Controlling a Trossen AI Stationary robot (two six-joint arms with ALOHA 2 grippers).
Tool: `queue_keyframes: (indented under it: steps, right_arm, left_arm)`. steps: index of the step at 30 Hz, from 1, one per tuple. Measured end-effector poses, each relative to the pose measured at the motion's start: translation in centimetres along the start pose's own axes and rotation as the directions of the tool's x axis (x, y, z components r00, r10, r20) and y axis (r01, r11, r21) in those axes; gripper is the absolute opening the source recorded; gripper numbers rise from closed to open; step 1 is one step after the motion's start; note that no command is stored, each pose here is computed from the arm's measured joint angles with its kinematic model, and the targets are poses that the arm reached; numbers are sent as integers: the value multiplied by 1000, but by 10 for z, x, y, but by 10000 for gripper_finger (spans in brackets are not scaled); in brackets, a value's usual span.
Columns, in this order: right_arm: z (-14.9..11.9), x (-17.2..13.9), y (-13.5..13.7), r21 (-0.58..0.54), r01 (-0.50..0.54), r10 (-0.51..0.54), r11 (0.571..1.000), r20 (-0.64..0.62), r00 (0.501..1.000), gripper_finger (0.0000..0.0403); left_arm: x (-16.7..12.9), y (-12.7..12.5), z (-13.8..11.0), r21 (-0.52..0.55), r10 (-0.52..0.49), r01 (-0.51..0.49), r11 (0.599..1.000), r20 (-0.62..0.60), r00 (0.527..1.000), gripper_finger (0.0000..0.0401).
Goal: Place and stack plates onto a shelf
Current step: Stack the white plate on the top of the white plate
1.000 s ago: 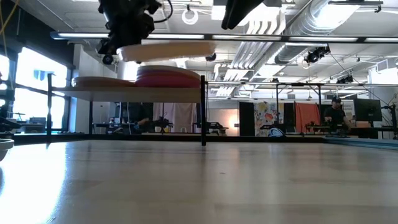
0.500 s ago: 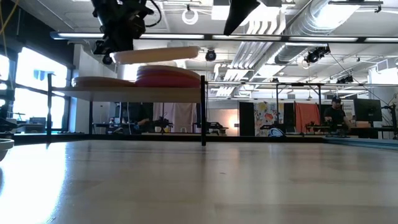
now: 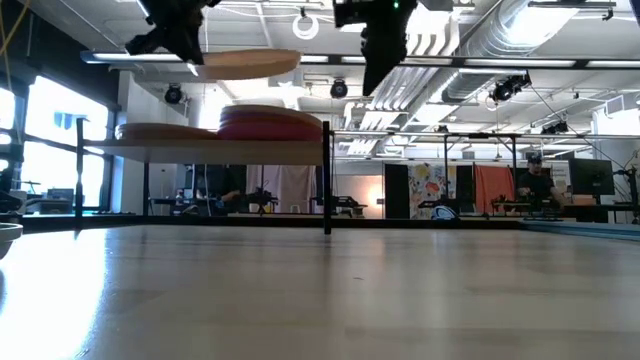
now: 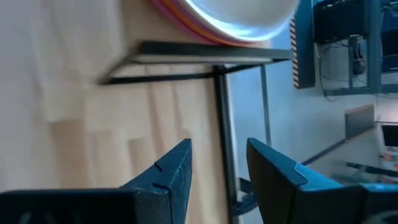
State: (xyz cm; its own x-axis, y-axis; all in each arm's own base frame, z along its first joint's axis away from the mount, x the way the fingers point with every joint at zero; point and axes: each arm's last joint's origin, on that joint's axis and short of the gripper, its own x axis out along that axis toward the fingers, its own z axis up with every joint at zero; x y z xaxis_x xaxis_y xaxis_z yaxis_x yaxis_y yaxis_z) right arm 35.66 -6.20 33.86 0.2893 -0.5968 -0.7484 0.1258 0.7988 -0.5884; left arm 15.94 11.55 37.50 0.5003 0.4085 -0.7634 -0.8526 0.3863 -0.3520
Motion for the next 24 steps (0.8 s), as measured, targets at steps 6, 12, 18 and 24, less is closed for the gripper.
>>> queue_keyframes:
  steps: [6, 12, 18, 24]
  right_arm:
    - [-7, 24, -36, -56, -53, 54, 997, 14, 998, 133]
    - [-13, 39, -61, -37, -145, 148, 989, 80, 986, 133]
    - [-21, 48, -75, -24, -198, 199, 980, 99, 975, 133]
    - [-25, 53, -83, -6, -262, 260, 965, 126, 957, 133]
  left_arm:
    - [-18, 23, 14, -163, 201, -188, 969, 65, 977, 5]
    - [-25, 43, 17, -352, 327, -293, 889, 42, 944, 5]
    - [-28, 58, 17, -484, 394, -346, 804, -2, 919, 5]
    - [-31, 70, 20, -544, 432, -371, 753, -18, 902, 5]
